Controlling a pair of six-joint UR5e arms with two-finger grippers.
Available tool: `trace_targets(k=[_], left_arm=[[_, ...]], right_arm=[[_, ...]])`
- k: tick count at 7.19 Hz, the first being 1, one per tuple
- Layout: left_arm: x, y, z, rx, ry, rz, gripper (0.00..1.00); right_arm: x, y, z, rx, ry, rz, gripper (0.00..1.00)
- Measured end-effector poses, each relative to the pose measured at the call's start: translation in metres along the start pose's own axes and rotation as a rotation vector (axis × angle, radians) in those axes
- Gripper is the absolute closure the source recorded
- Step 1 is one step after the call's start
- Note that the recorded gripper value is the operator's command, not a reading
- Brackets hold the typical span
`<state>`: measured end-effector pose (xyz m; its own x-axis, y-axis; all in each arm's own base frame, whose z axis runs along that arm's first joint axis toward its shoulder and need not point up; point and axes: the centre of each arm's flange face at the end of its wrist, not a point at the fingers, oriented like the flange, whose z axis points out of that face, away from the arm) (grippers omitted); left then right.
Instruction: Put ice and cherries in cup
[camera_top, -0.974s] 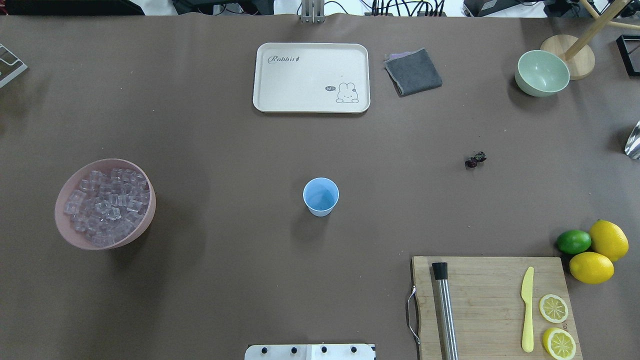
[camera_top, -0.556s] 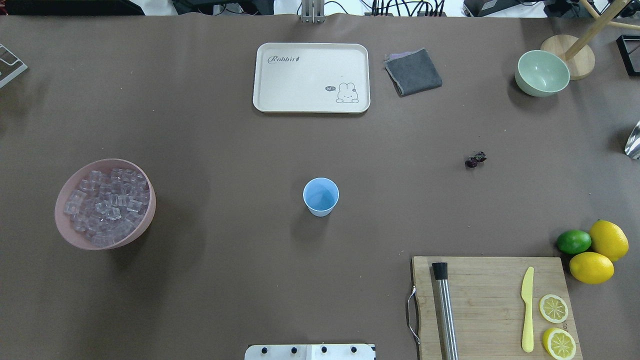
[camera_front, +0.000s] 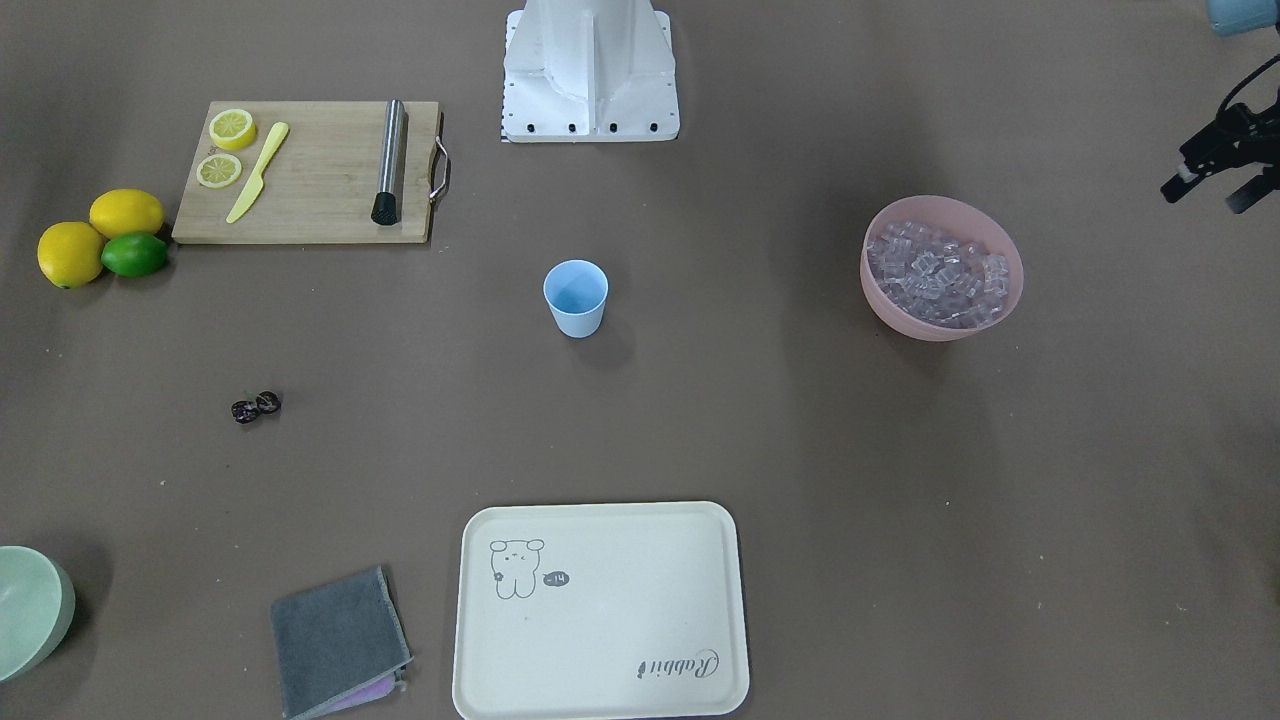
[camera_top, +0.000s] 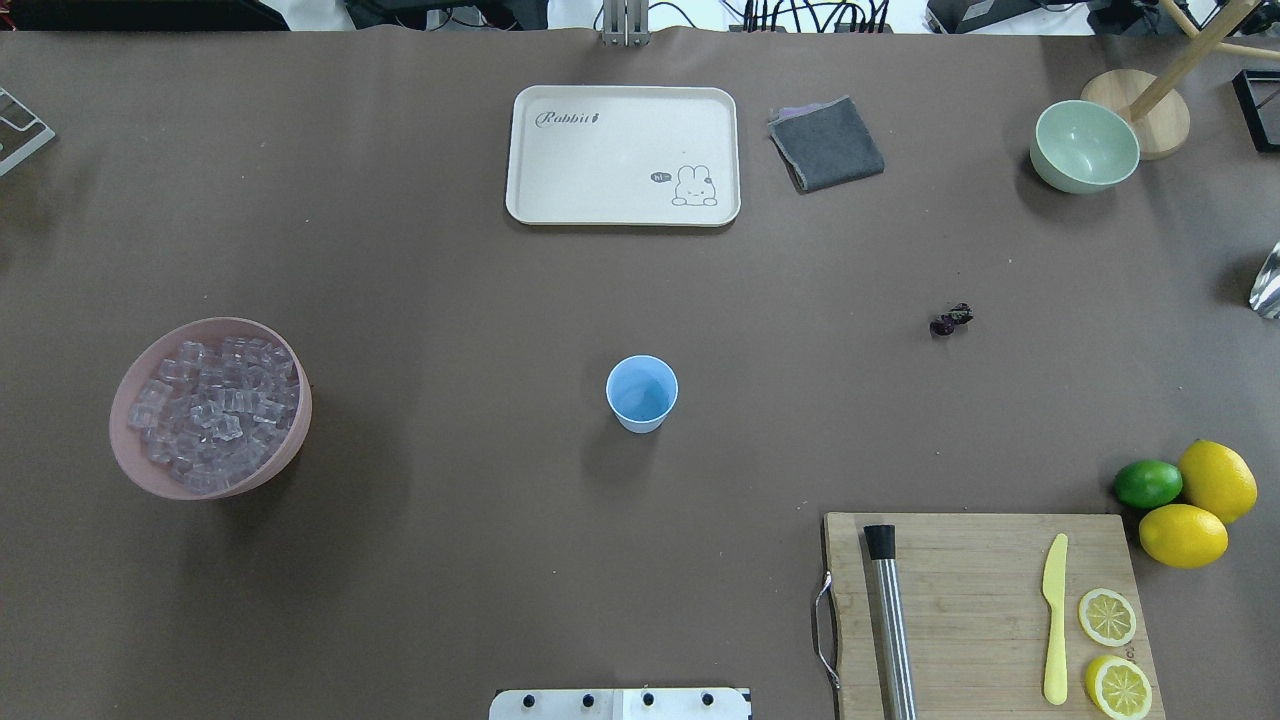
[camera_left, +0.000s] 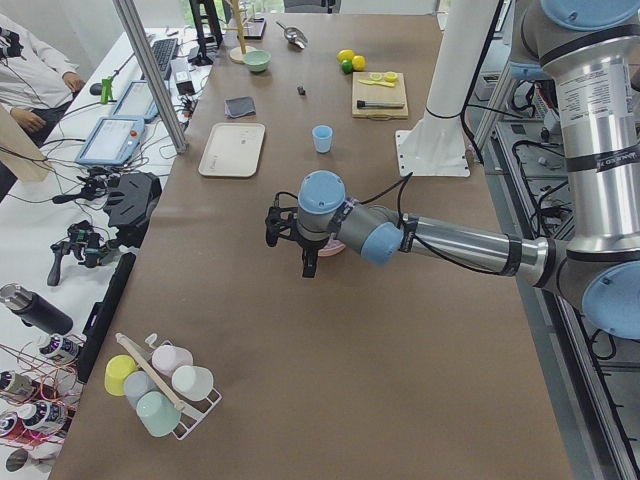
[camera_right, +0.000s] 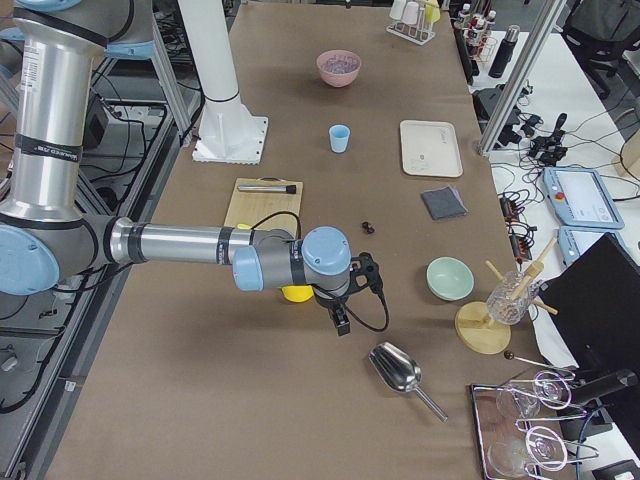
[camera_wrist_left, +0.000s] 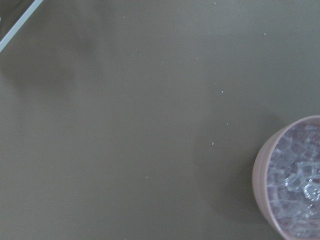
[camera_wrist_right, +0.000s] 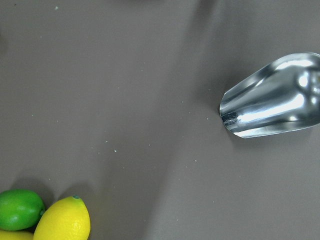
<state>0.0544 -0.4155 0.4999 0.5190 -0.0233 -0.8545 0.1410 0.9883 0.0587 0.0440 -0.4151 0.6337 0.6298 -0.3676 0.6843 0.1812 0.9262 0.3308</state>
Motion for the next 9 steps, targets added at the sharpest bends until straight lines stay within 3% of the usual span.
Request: trace_targets(k=[4,9], left_arm=[[0.122,0.004,0.072,-0.022,0.021,-0.131,0.02],[0.169,0.035,0.128,0.010,-0.050,-0.156,0.03]], right_arm=[[-0.002,0.000,0.003,-0.003,-0.011,0.020,0.01],[-0.004,-0.001,0.004,-0.003,-0.016,0.015,0.01]])
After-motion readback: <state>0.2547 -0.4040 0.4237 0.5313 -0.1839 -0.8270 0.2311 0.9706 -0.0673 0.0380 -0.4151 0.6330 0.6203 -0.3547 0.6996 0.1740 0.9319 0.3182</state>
